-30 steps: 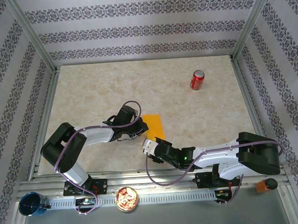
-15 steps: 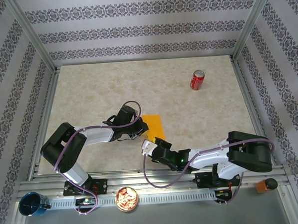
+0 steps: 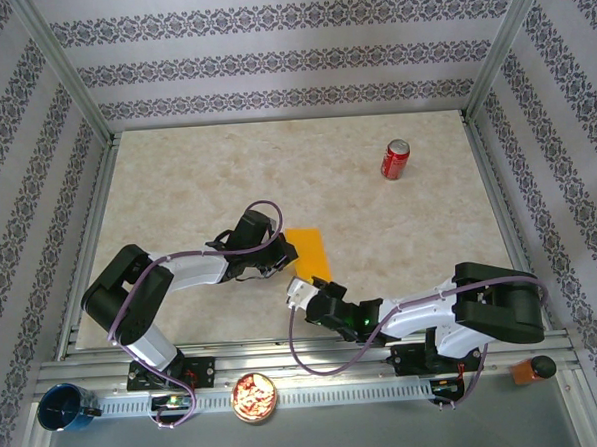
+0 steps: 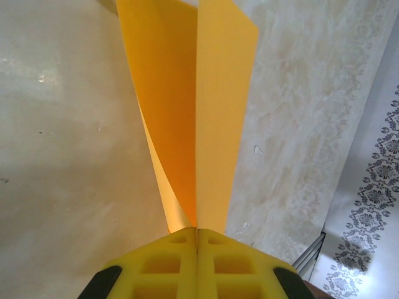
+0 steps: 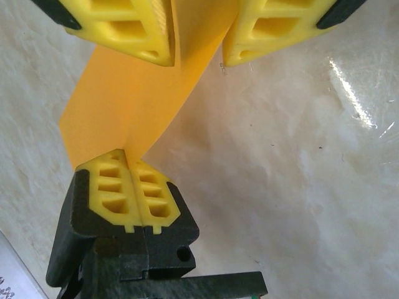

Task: Fold a paper plane with a square sheet of paper (pick it up from the middle)
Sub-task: Third fold the triangle at the center of the table.

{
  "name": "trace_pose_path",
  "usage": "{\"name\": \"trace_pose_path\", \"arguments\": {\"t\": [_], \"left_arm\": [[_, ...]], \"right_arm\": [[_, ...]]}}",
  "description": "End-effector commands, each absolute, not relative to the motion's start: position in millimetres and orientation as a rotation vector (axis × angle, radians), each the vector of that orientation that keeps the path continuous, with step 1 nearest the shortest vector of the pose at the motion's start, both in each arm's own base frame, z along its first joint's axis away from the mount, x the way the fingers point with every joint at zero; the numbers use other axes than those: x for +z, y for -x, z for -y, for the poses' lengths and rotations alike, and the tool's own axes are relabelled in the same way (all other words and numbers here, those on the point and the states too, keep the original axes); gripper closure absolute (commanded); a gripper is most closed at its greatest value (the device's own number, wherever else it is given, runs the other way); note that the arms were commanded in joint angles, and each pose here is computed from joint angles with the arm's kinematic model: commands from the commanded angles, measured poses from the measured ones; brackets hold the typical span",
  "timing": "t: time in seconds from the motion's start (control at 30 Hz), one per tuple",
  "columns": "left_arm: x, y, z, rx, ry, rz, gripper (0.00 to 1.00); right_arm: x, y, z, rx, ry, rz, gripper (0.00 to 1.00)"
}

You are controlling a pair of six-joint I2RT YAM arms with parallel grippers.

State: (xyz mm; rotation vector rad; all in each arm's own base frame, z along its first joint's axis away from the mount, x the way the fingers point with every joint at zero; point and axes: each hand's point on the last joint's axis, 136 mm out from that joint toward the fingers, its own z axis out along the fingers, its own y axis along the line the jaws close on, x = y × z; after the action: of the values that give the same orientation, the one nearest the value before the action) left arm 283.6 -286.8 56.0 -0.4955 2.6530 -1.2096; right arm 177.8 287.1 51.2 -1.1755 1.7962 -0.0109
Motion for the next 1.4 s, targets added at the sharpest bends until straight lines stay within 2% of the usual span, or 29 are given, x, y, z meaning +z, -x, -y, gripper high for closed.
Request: {"name": "trace_pose_path", "arguments": {"t": [0.0,0.3,0.67,0.73,0.87,0.97,1.13,1.23,1.37], "left_arm": [[64.8,-290.0,288.2,-1.250,0.503,-2.615,0.95],[63.6,-289.4,288.0,-1.249,0.508,-2.619,0.95],[62.7,-288.0,286.1,-1.239,0.510,-2.623,0.94],[62.7,-287.0,285.2,-1.227,0.500,-2.631,0.86],[69.2,-286.0,271.5,-1.110,0.467,-2.648,0.59],[82.0,-289.5,256.7,-1.023,0.430,-2.643,0.49],[108.6,-307.6,250.2,-1.015,0.342,-2.604,0.48],[113.6,-317.7,263.3,-1.068,0.251,-2.625,0.52],[106.3,-327.8,285.6,-1.126,0.144,-2.697,0.63]], "right_arm": [[57.4,-176.2,-285.5,0.020,1.117,-1.794,0.74],[63.0,-177.8,-283.9,0.078,1.068,-1.808,0.88],[60.1,-177.2,-284.9,0.118,1.067,-1.834,1.00],[60.1,-176.5,-285.3,0.141,1.062,-1.846,1.00],[58.2,-171.6,-287.9,0.291,1.037,-1.920,1.00],[58.0,-168.5,-289.9,0.460,0.987,-2.009,1.00],[63.7,-165.5,-296.6,0.748,0.911,-2.115,1.00],[65.9,-164.6,-300.5,0.859,0.885,-2.157,1.00],[62.9,-168.6,-302.5,0.934,0.841,-2.218,1.00]]}}
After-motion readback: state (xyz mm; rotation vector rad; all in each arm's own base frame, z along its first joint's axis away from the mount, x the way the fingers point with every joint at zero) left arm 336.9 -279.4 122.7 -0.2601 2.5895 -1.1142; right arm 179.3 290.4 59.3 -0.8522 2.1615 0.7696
